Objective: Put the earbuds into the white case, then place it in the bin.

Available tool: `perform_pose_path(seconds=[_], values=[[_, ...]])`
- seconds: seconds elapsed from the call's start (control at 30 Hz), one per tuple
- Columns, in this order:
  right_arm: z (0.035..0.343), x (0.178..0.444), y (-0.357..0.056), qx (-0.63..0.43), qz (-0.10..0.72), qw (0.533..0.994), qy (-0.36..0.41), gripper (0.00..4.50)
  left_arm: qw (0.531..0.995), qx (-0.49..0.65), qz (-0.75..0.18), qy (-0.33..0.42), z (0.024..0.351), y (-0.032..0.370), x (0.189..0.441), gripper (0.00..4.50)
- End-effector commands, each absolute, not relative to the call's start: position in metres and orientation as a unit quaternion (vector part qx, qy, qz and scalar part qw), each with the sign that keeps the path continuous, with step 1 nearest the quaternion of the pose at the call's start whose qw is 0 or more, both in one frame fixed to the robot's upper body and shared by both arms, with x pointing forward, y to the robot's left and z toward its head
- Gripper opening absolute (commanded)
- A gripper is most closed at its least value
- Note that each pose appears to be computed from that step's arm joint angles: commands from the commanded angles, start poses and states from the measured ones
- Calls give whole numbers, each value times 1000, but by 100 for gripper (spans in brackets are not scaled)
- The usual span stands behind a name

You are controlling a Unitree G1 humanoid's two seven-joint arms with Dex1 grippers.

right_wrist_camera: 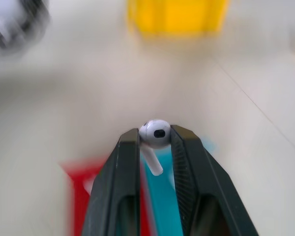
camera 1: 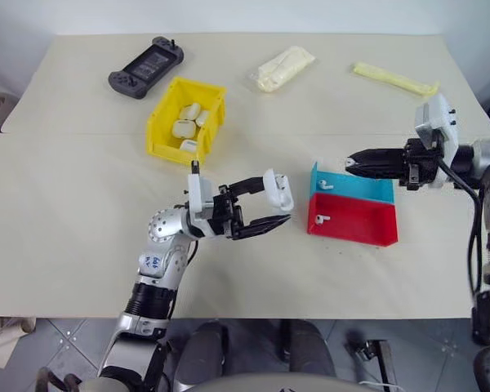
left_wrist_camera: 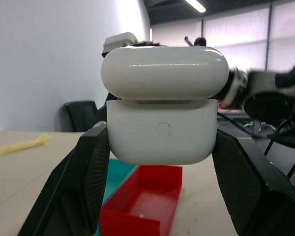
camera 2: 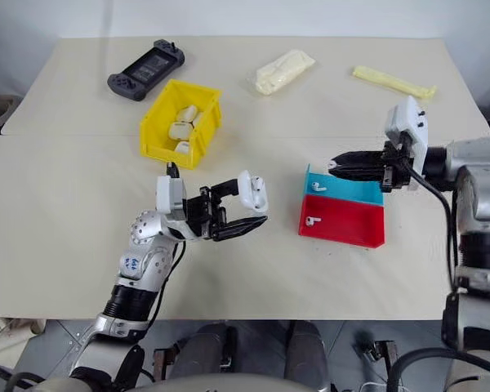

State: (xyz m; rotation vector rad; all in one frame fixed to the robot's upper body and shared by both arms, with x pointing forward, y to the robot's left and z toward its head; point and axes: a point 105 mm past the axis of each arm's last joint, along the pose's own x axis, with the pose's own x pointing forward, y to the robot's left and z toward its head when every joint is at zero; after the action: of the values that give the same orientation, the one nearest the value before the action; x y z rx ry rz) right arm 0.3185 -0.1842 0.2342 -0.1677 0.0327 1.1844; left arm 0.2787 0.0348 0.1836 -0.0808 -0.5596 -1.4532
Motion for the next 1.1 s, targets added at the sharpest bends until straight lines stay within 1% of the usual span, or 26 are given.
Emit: perform_pose_path(seconds=[0.03, 0.13, 0.27, 0.47, 0.83, 1.1], values=[[260, 288, -160, 57, 577, 813, -49, 50, 696, -64, -655, -288, 202, 37, 276, 277], [262, 271, -143, 158, 592, 788, -60, 50, 699, -65, -653, -285, 203, 39, 279, 277], [267, 257, -128, 214, 604, 765, -66, 50, 699, -65, -654, -280, 204, 39, 281, 277], [257, 245, -111, 239, 611, 752, -54, 50, 698, -63, -658, -276, 205, 36, 284, 277], [249, 242, -94, 247, 621, 743, -38, 50, 695, -64, -663, -272, 203, 33, 281, 277], [234, 247, -88, 233, 612, 755, -15, 50, 697, -63, -660, -273, 204, 34, 282, 277]])
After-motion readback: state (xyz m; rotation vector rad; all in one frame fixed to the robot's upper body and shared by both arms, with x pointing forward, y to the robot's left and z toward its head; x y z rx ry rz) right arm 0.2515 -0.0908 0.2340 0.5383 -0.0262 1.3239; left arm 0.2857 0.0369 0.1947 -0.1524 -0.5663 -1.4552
